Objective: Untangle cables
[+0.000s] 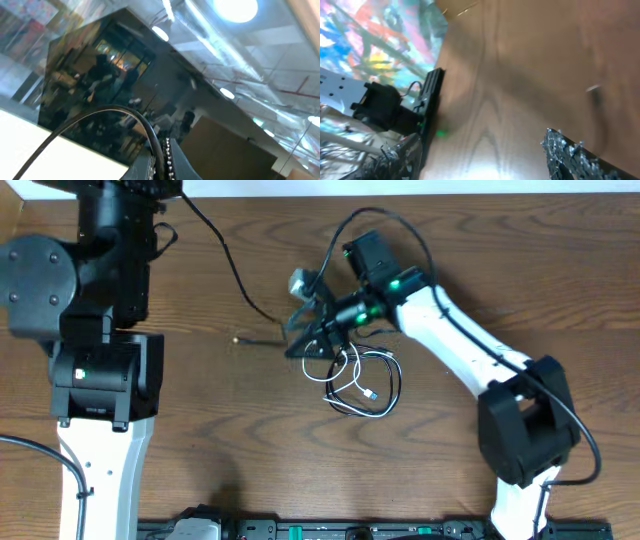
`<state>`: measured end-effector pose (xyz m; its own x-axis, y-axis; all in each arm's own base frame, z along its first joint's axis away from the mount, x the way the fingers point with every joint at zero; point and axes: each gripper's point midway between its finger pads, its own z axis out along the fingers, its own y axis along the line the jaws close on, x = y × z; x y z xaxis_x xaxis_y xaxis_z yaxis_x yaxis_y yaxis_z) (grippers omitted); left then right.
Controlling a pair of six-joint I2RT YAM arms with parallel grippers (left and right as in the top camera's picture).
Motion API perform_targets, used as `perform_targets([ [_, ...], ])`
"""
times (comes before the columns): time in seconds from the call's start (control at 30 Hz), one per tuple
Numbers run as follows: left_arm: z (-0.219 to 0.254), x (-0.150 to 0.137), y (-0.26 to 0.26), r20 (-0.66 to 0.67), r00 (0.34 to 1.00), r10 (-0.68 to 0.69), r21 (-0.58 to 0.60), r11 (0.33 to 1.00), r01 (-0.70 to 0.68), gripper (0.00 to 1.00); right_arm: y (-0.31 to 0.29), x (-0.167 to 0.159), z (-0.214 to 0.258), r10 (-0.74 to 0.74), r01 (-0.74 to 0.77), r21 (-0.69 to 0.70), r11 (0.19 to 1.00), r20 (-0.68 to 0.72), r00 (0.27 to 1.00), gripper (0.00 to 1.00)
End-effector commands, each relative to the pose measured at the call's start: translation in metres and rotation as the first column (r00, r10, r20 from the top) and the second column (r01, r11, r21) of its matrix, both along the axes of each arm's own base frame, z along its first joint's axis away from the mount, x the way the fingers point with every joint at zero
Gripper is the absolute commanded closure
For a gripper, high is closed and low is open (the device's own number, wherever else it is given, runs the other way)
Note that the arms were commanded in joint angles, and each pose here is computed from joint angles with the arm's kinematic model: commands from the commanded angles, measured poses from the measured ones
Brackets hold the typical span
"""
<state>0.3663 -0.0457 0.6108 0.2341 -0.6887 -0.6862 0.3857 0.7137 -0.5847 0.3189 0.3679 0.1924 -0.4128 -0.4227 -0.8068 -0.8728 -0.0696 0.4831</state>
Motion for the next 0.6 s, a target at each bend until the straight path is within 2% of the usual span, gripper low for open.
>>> perform_targets([
  [0.0, 0.006, -0.009, -0.002, 0.0, 1.0, -0.022, 0.011, 1.0, 0.022, 0.92, -0.006, 0.011, 0.062, -0.094, 0.088, 0.054, 0.995, 0.119, 0.988, 0.23],
  [0.2, -0.001, -0.007, -0.009, -0.044, 0.994, -0.104, -0.068, 0.993, 0.101, 0.92, 0.006, 0.015, 0.111, -0.102, 0.068, 0.206, 0.976, 0.155, 0.983, 0.2],
  [0.47, -0.011, -0.01, -0.034, -0.084, 0.969, -0.234, -0.018, 0.972, 0.233, 0.92, 0.025, 0.007, 0.151, -0.085, 0.025, 0.327, 0.945, 0.171, 0.981, 0.2],
  [0.57, -0.023, -0.006, -0.037, -0.139, 0.957, -0.253, -0.042, 0.967, 0.25, 0.93, 0.027, 0.006, 0.162, -0.092, 0.035, 0.351, 0.936, 0.148, 0.985, 0.21],
])
